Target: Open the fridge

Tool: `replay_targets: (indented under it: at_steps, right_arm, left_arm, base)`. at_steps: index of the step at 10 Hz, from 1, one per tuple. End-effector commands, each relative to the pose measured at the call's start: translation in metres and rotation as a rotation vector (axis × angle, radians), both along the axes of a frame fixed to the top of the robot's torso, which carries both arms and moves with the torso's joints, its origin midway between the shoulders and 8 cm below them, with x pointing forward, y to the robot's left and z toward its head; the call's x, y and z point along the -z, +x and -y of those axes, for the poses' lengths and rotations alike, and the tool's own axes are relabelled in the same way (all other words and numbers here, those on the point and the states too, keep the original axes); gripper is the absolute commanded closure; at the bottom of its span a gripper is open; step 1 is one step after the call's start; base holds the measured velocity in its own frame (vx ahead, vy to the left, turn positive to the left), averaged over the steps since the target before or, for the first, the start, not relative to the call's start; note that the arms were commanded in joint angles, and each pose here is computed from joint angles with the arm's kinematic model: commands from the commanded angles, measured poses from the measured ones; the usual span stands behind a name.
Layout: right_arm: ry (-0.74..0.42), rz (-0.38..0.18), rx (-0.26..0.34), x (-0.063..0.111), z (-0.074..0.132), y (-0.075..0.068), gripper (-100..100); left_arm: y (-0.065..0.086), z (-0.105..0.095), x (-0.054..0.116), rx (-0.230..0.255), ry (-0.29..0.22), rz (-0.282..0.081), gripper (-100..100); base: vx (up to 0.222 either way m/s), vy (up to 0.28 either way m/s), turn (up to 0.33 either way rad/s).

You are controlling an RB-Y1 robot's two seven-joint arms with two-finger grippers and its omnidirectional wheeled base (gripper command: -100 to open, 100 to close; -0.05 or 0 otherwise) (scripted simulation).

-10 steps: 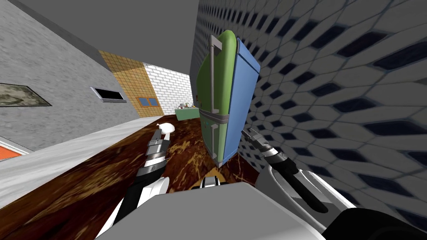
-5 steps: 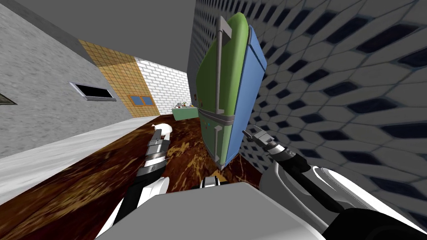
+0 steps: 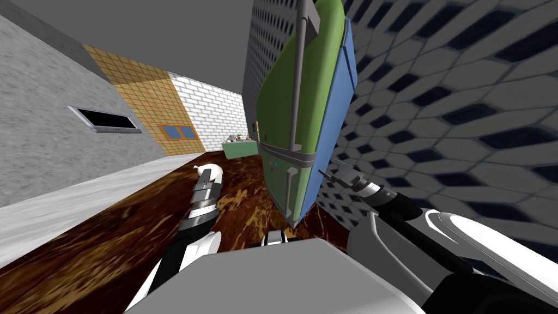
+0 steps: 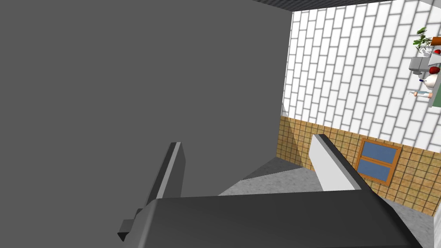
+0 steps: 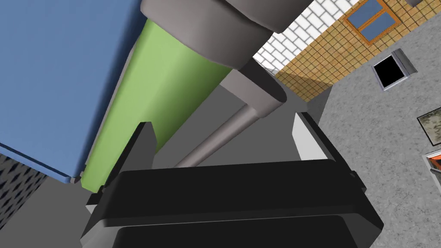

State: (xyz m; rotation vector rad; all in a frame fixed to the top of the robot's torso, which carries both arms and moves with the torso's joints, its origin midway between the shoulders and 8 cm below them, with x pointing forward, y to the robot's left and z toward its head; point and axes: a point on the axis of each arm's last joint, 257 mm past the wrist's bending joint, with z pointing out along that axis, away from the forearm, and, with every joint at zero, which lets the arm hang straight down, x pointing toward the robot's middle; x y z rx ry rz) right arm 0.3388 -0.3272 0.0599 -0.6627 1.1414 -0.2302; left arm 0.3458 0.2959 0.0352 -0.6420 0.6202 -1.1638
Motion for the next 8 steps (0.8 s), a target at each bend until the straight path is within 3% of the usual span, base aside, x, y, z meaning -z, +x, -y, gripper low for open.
replay_targets:
  at_steps: [1, 8]
  right_arm:
    - [-0.168, 0.035, 0.018, -0.013, -0.001, 0.001, -100]
    - [-0.503, 0.124, 0.033, -0.041, -0.013, 0.004, -100]
  left_arm:
    - [0.000, 0.000, 0.000, 0.000, 0.000, 0.000, 0]
    - [0.000, 0.000, 0.000, 0.000, 0.000, 0.000, 0]
  base:
    - [0.123, 0.105, -0.029]
    - [0.102, 0.102, -0.025]
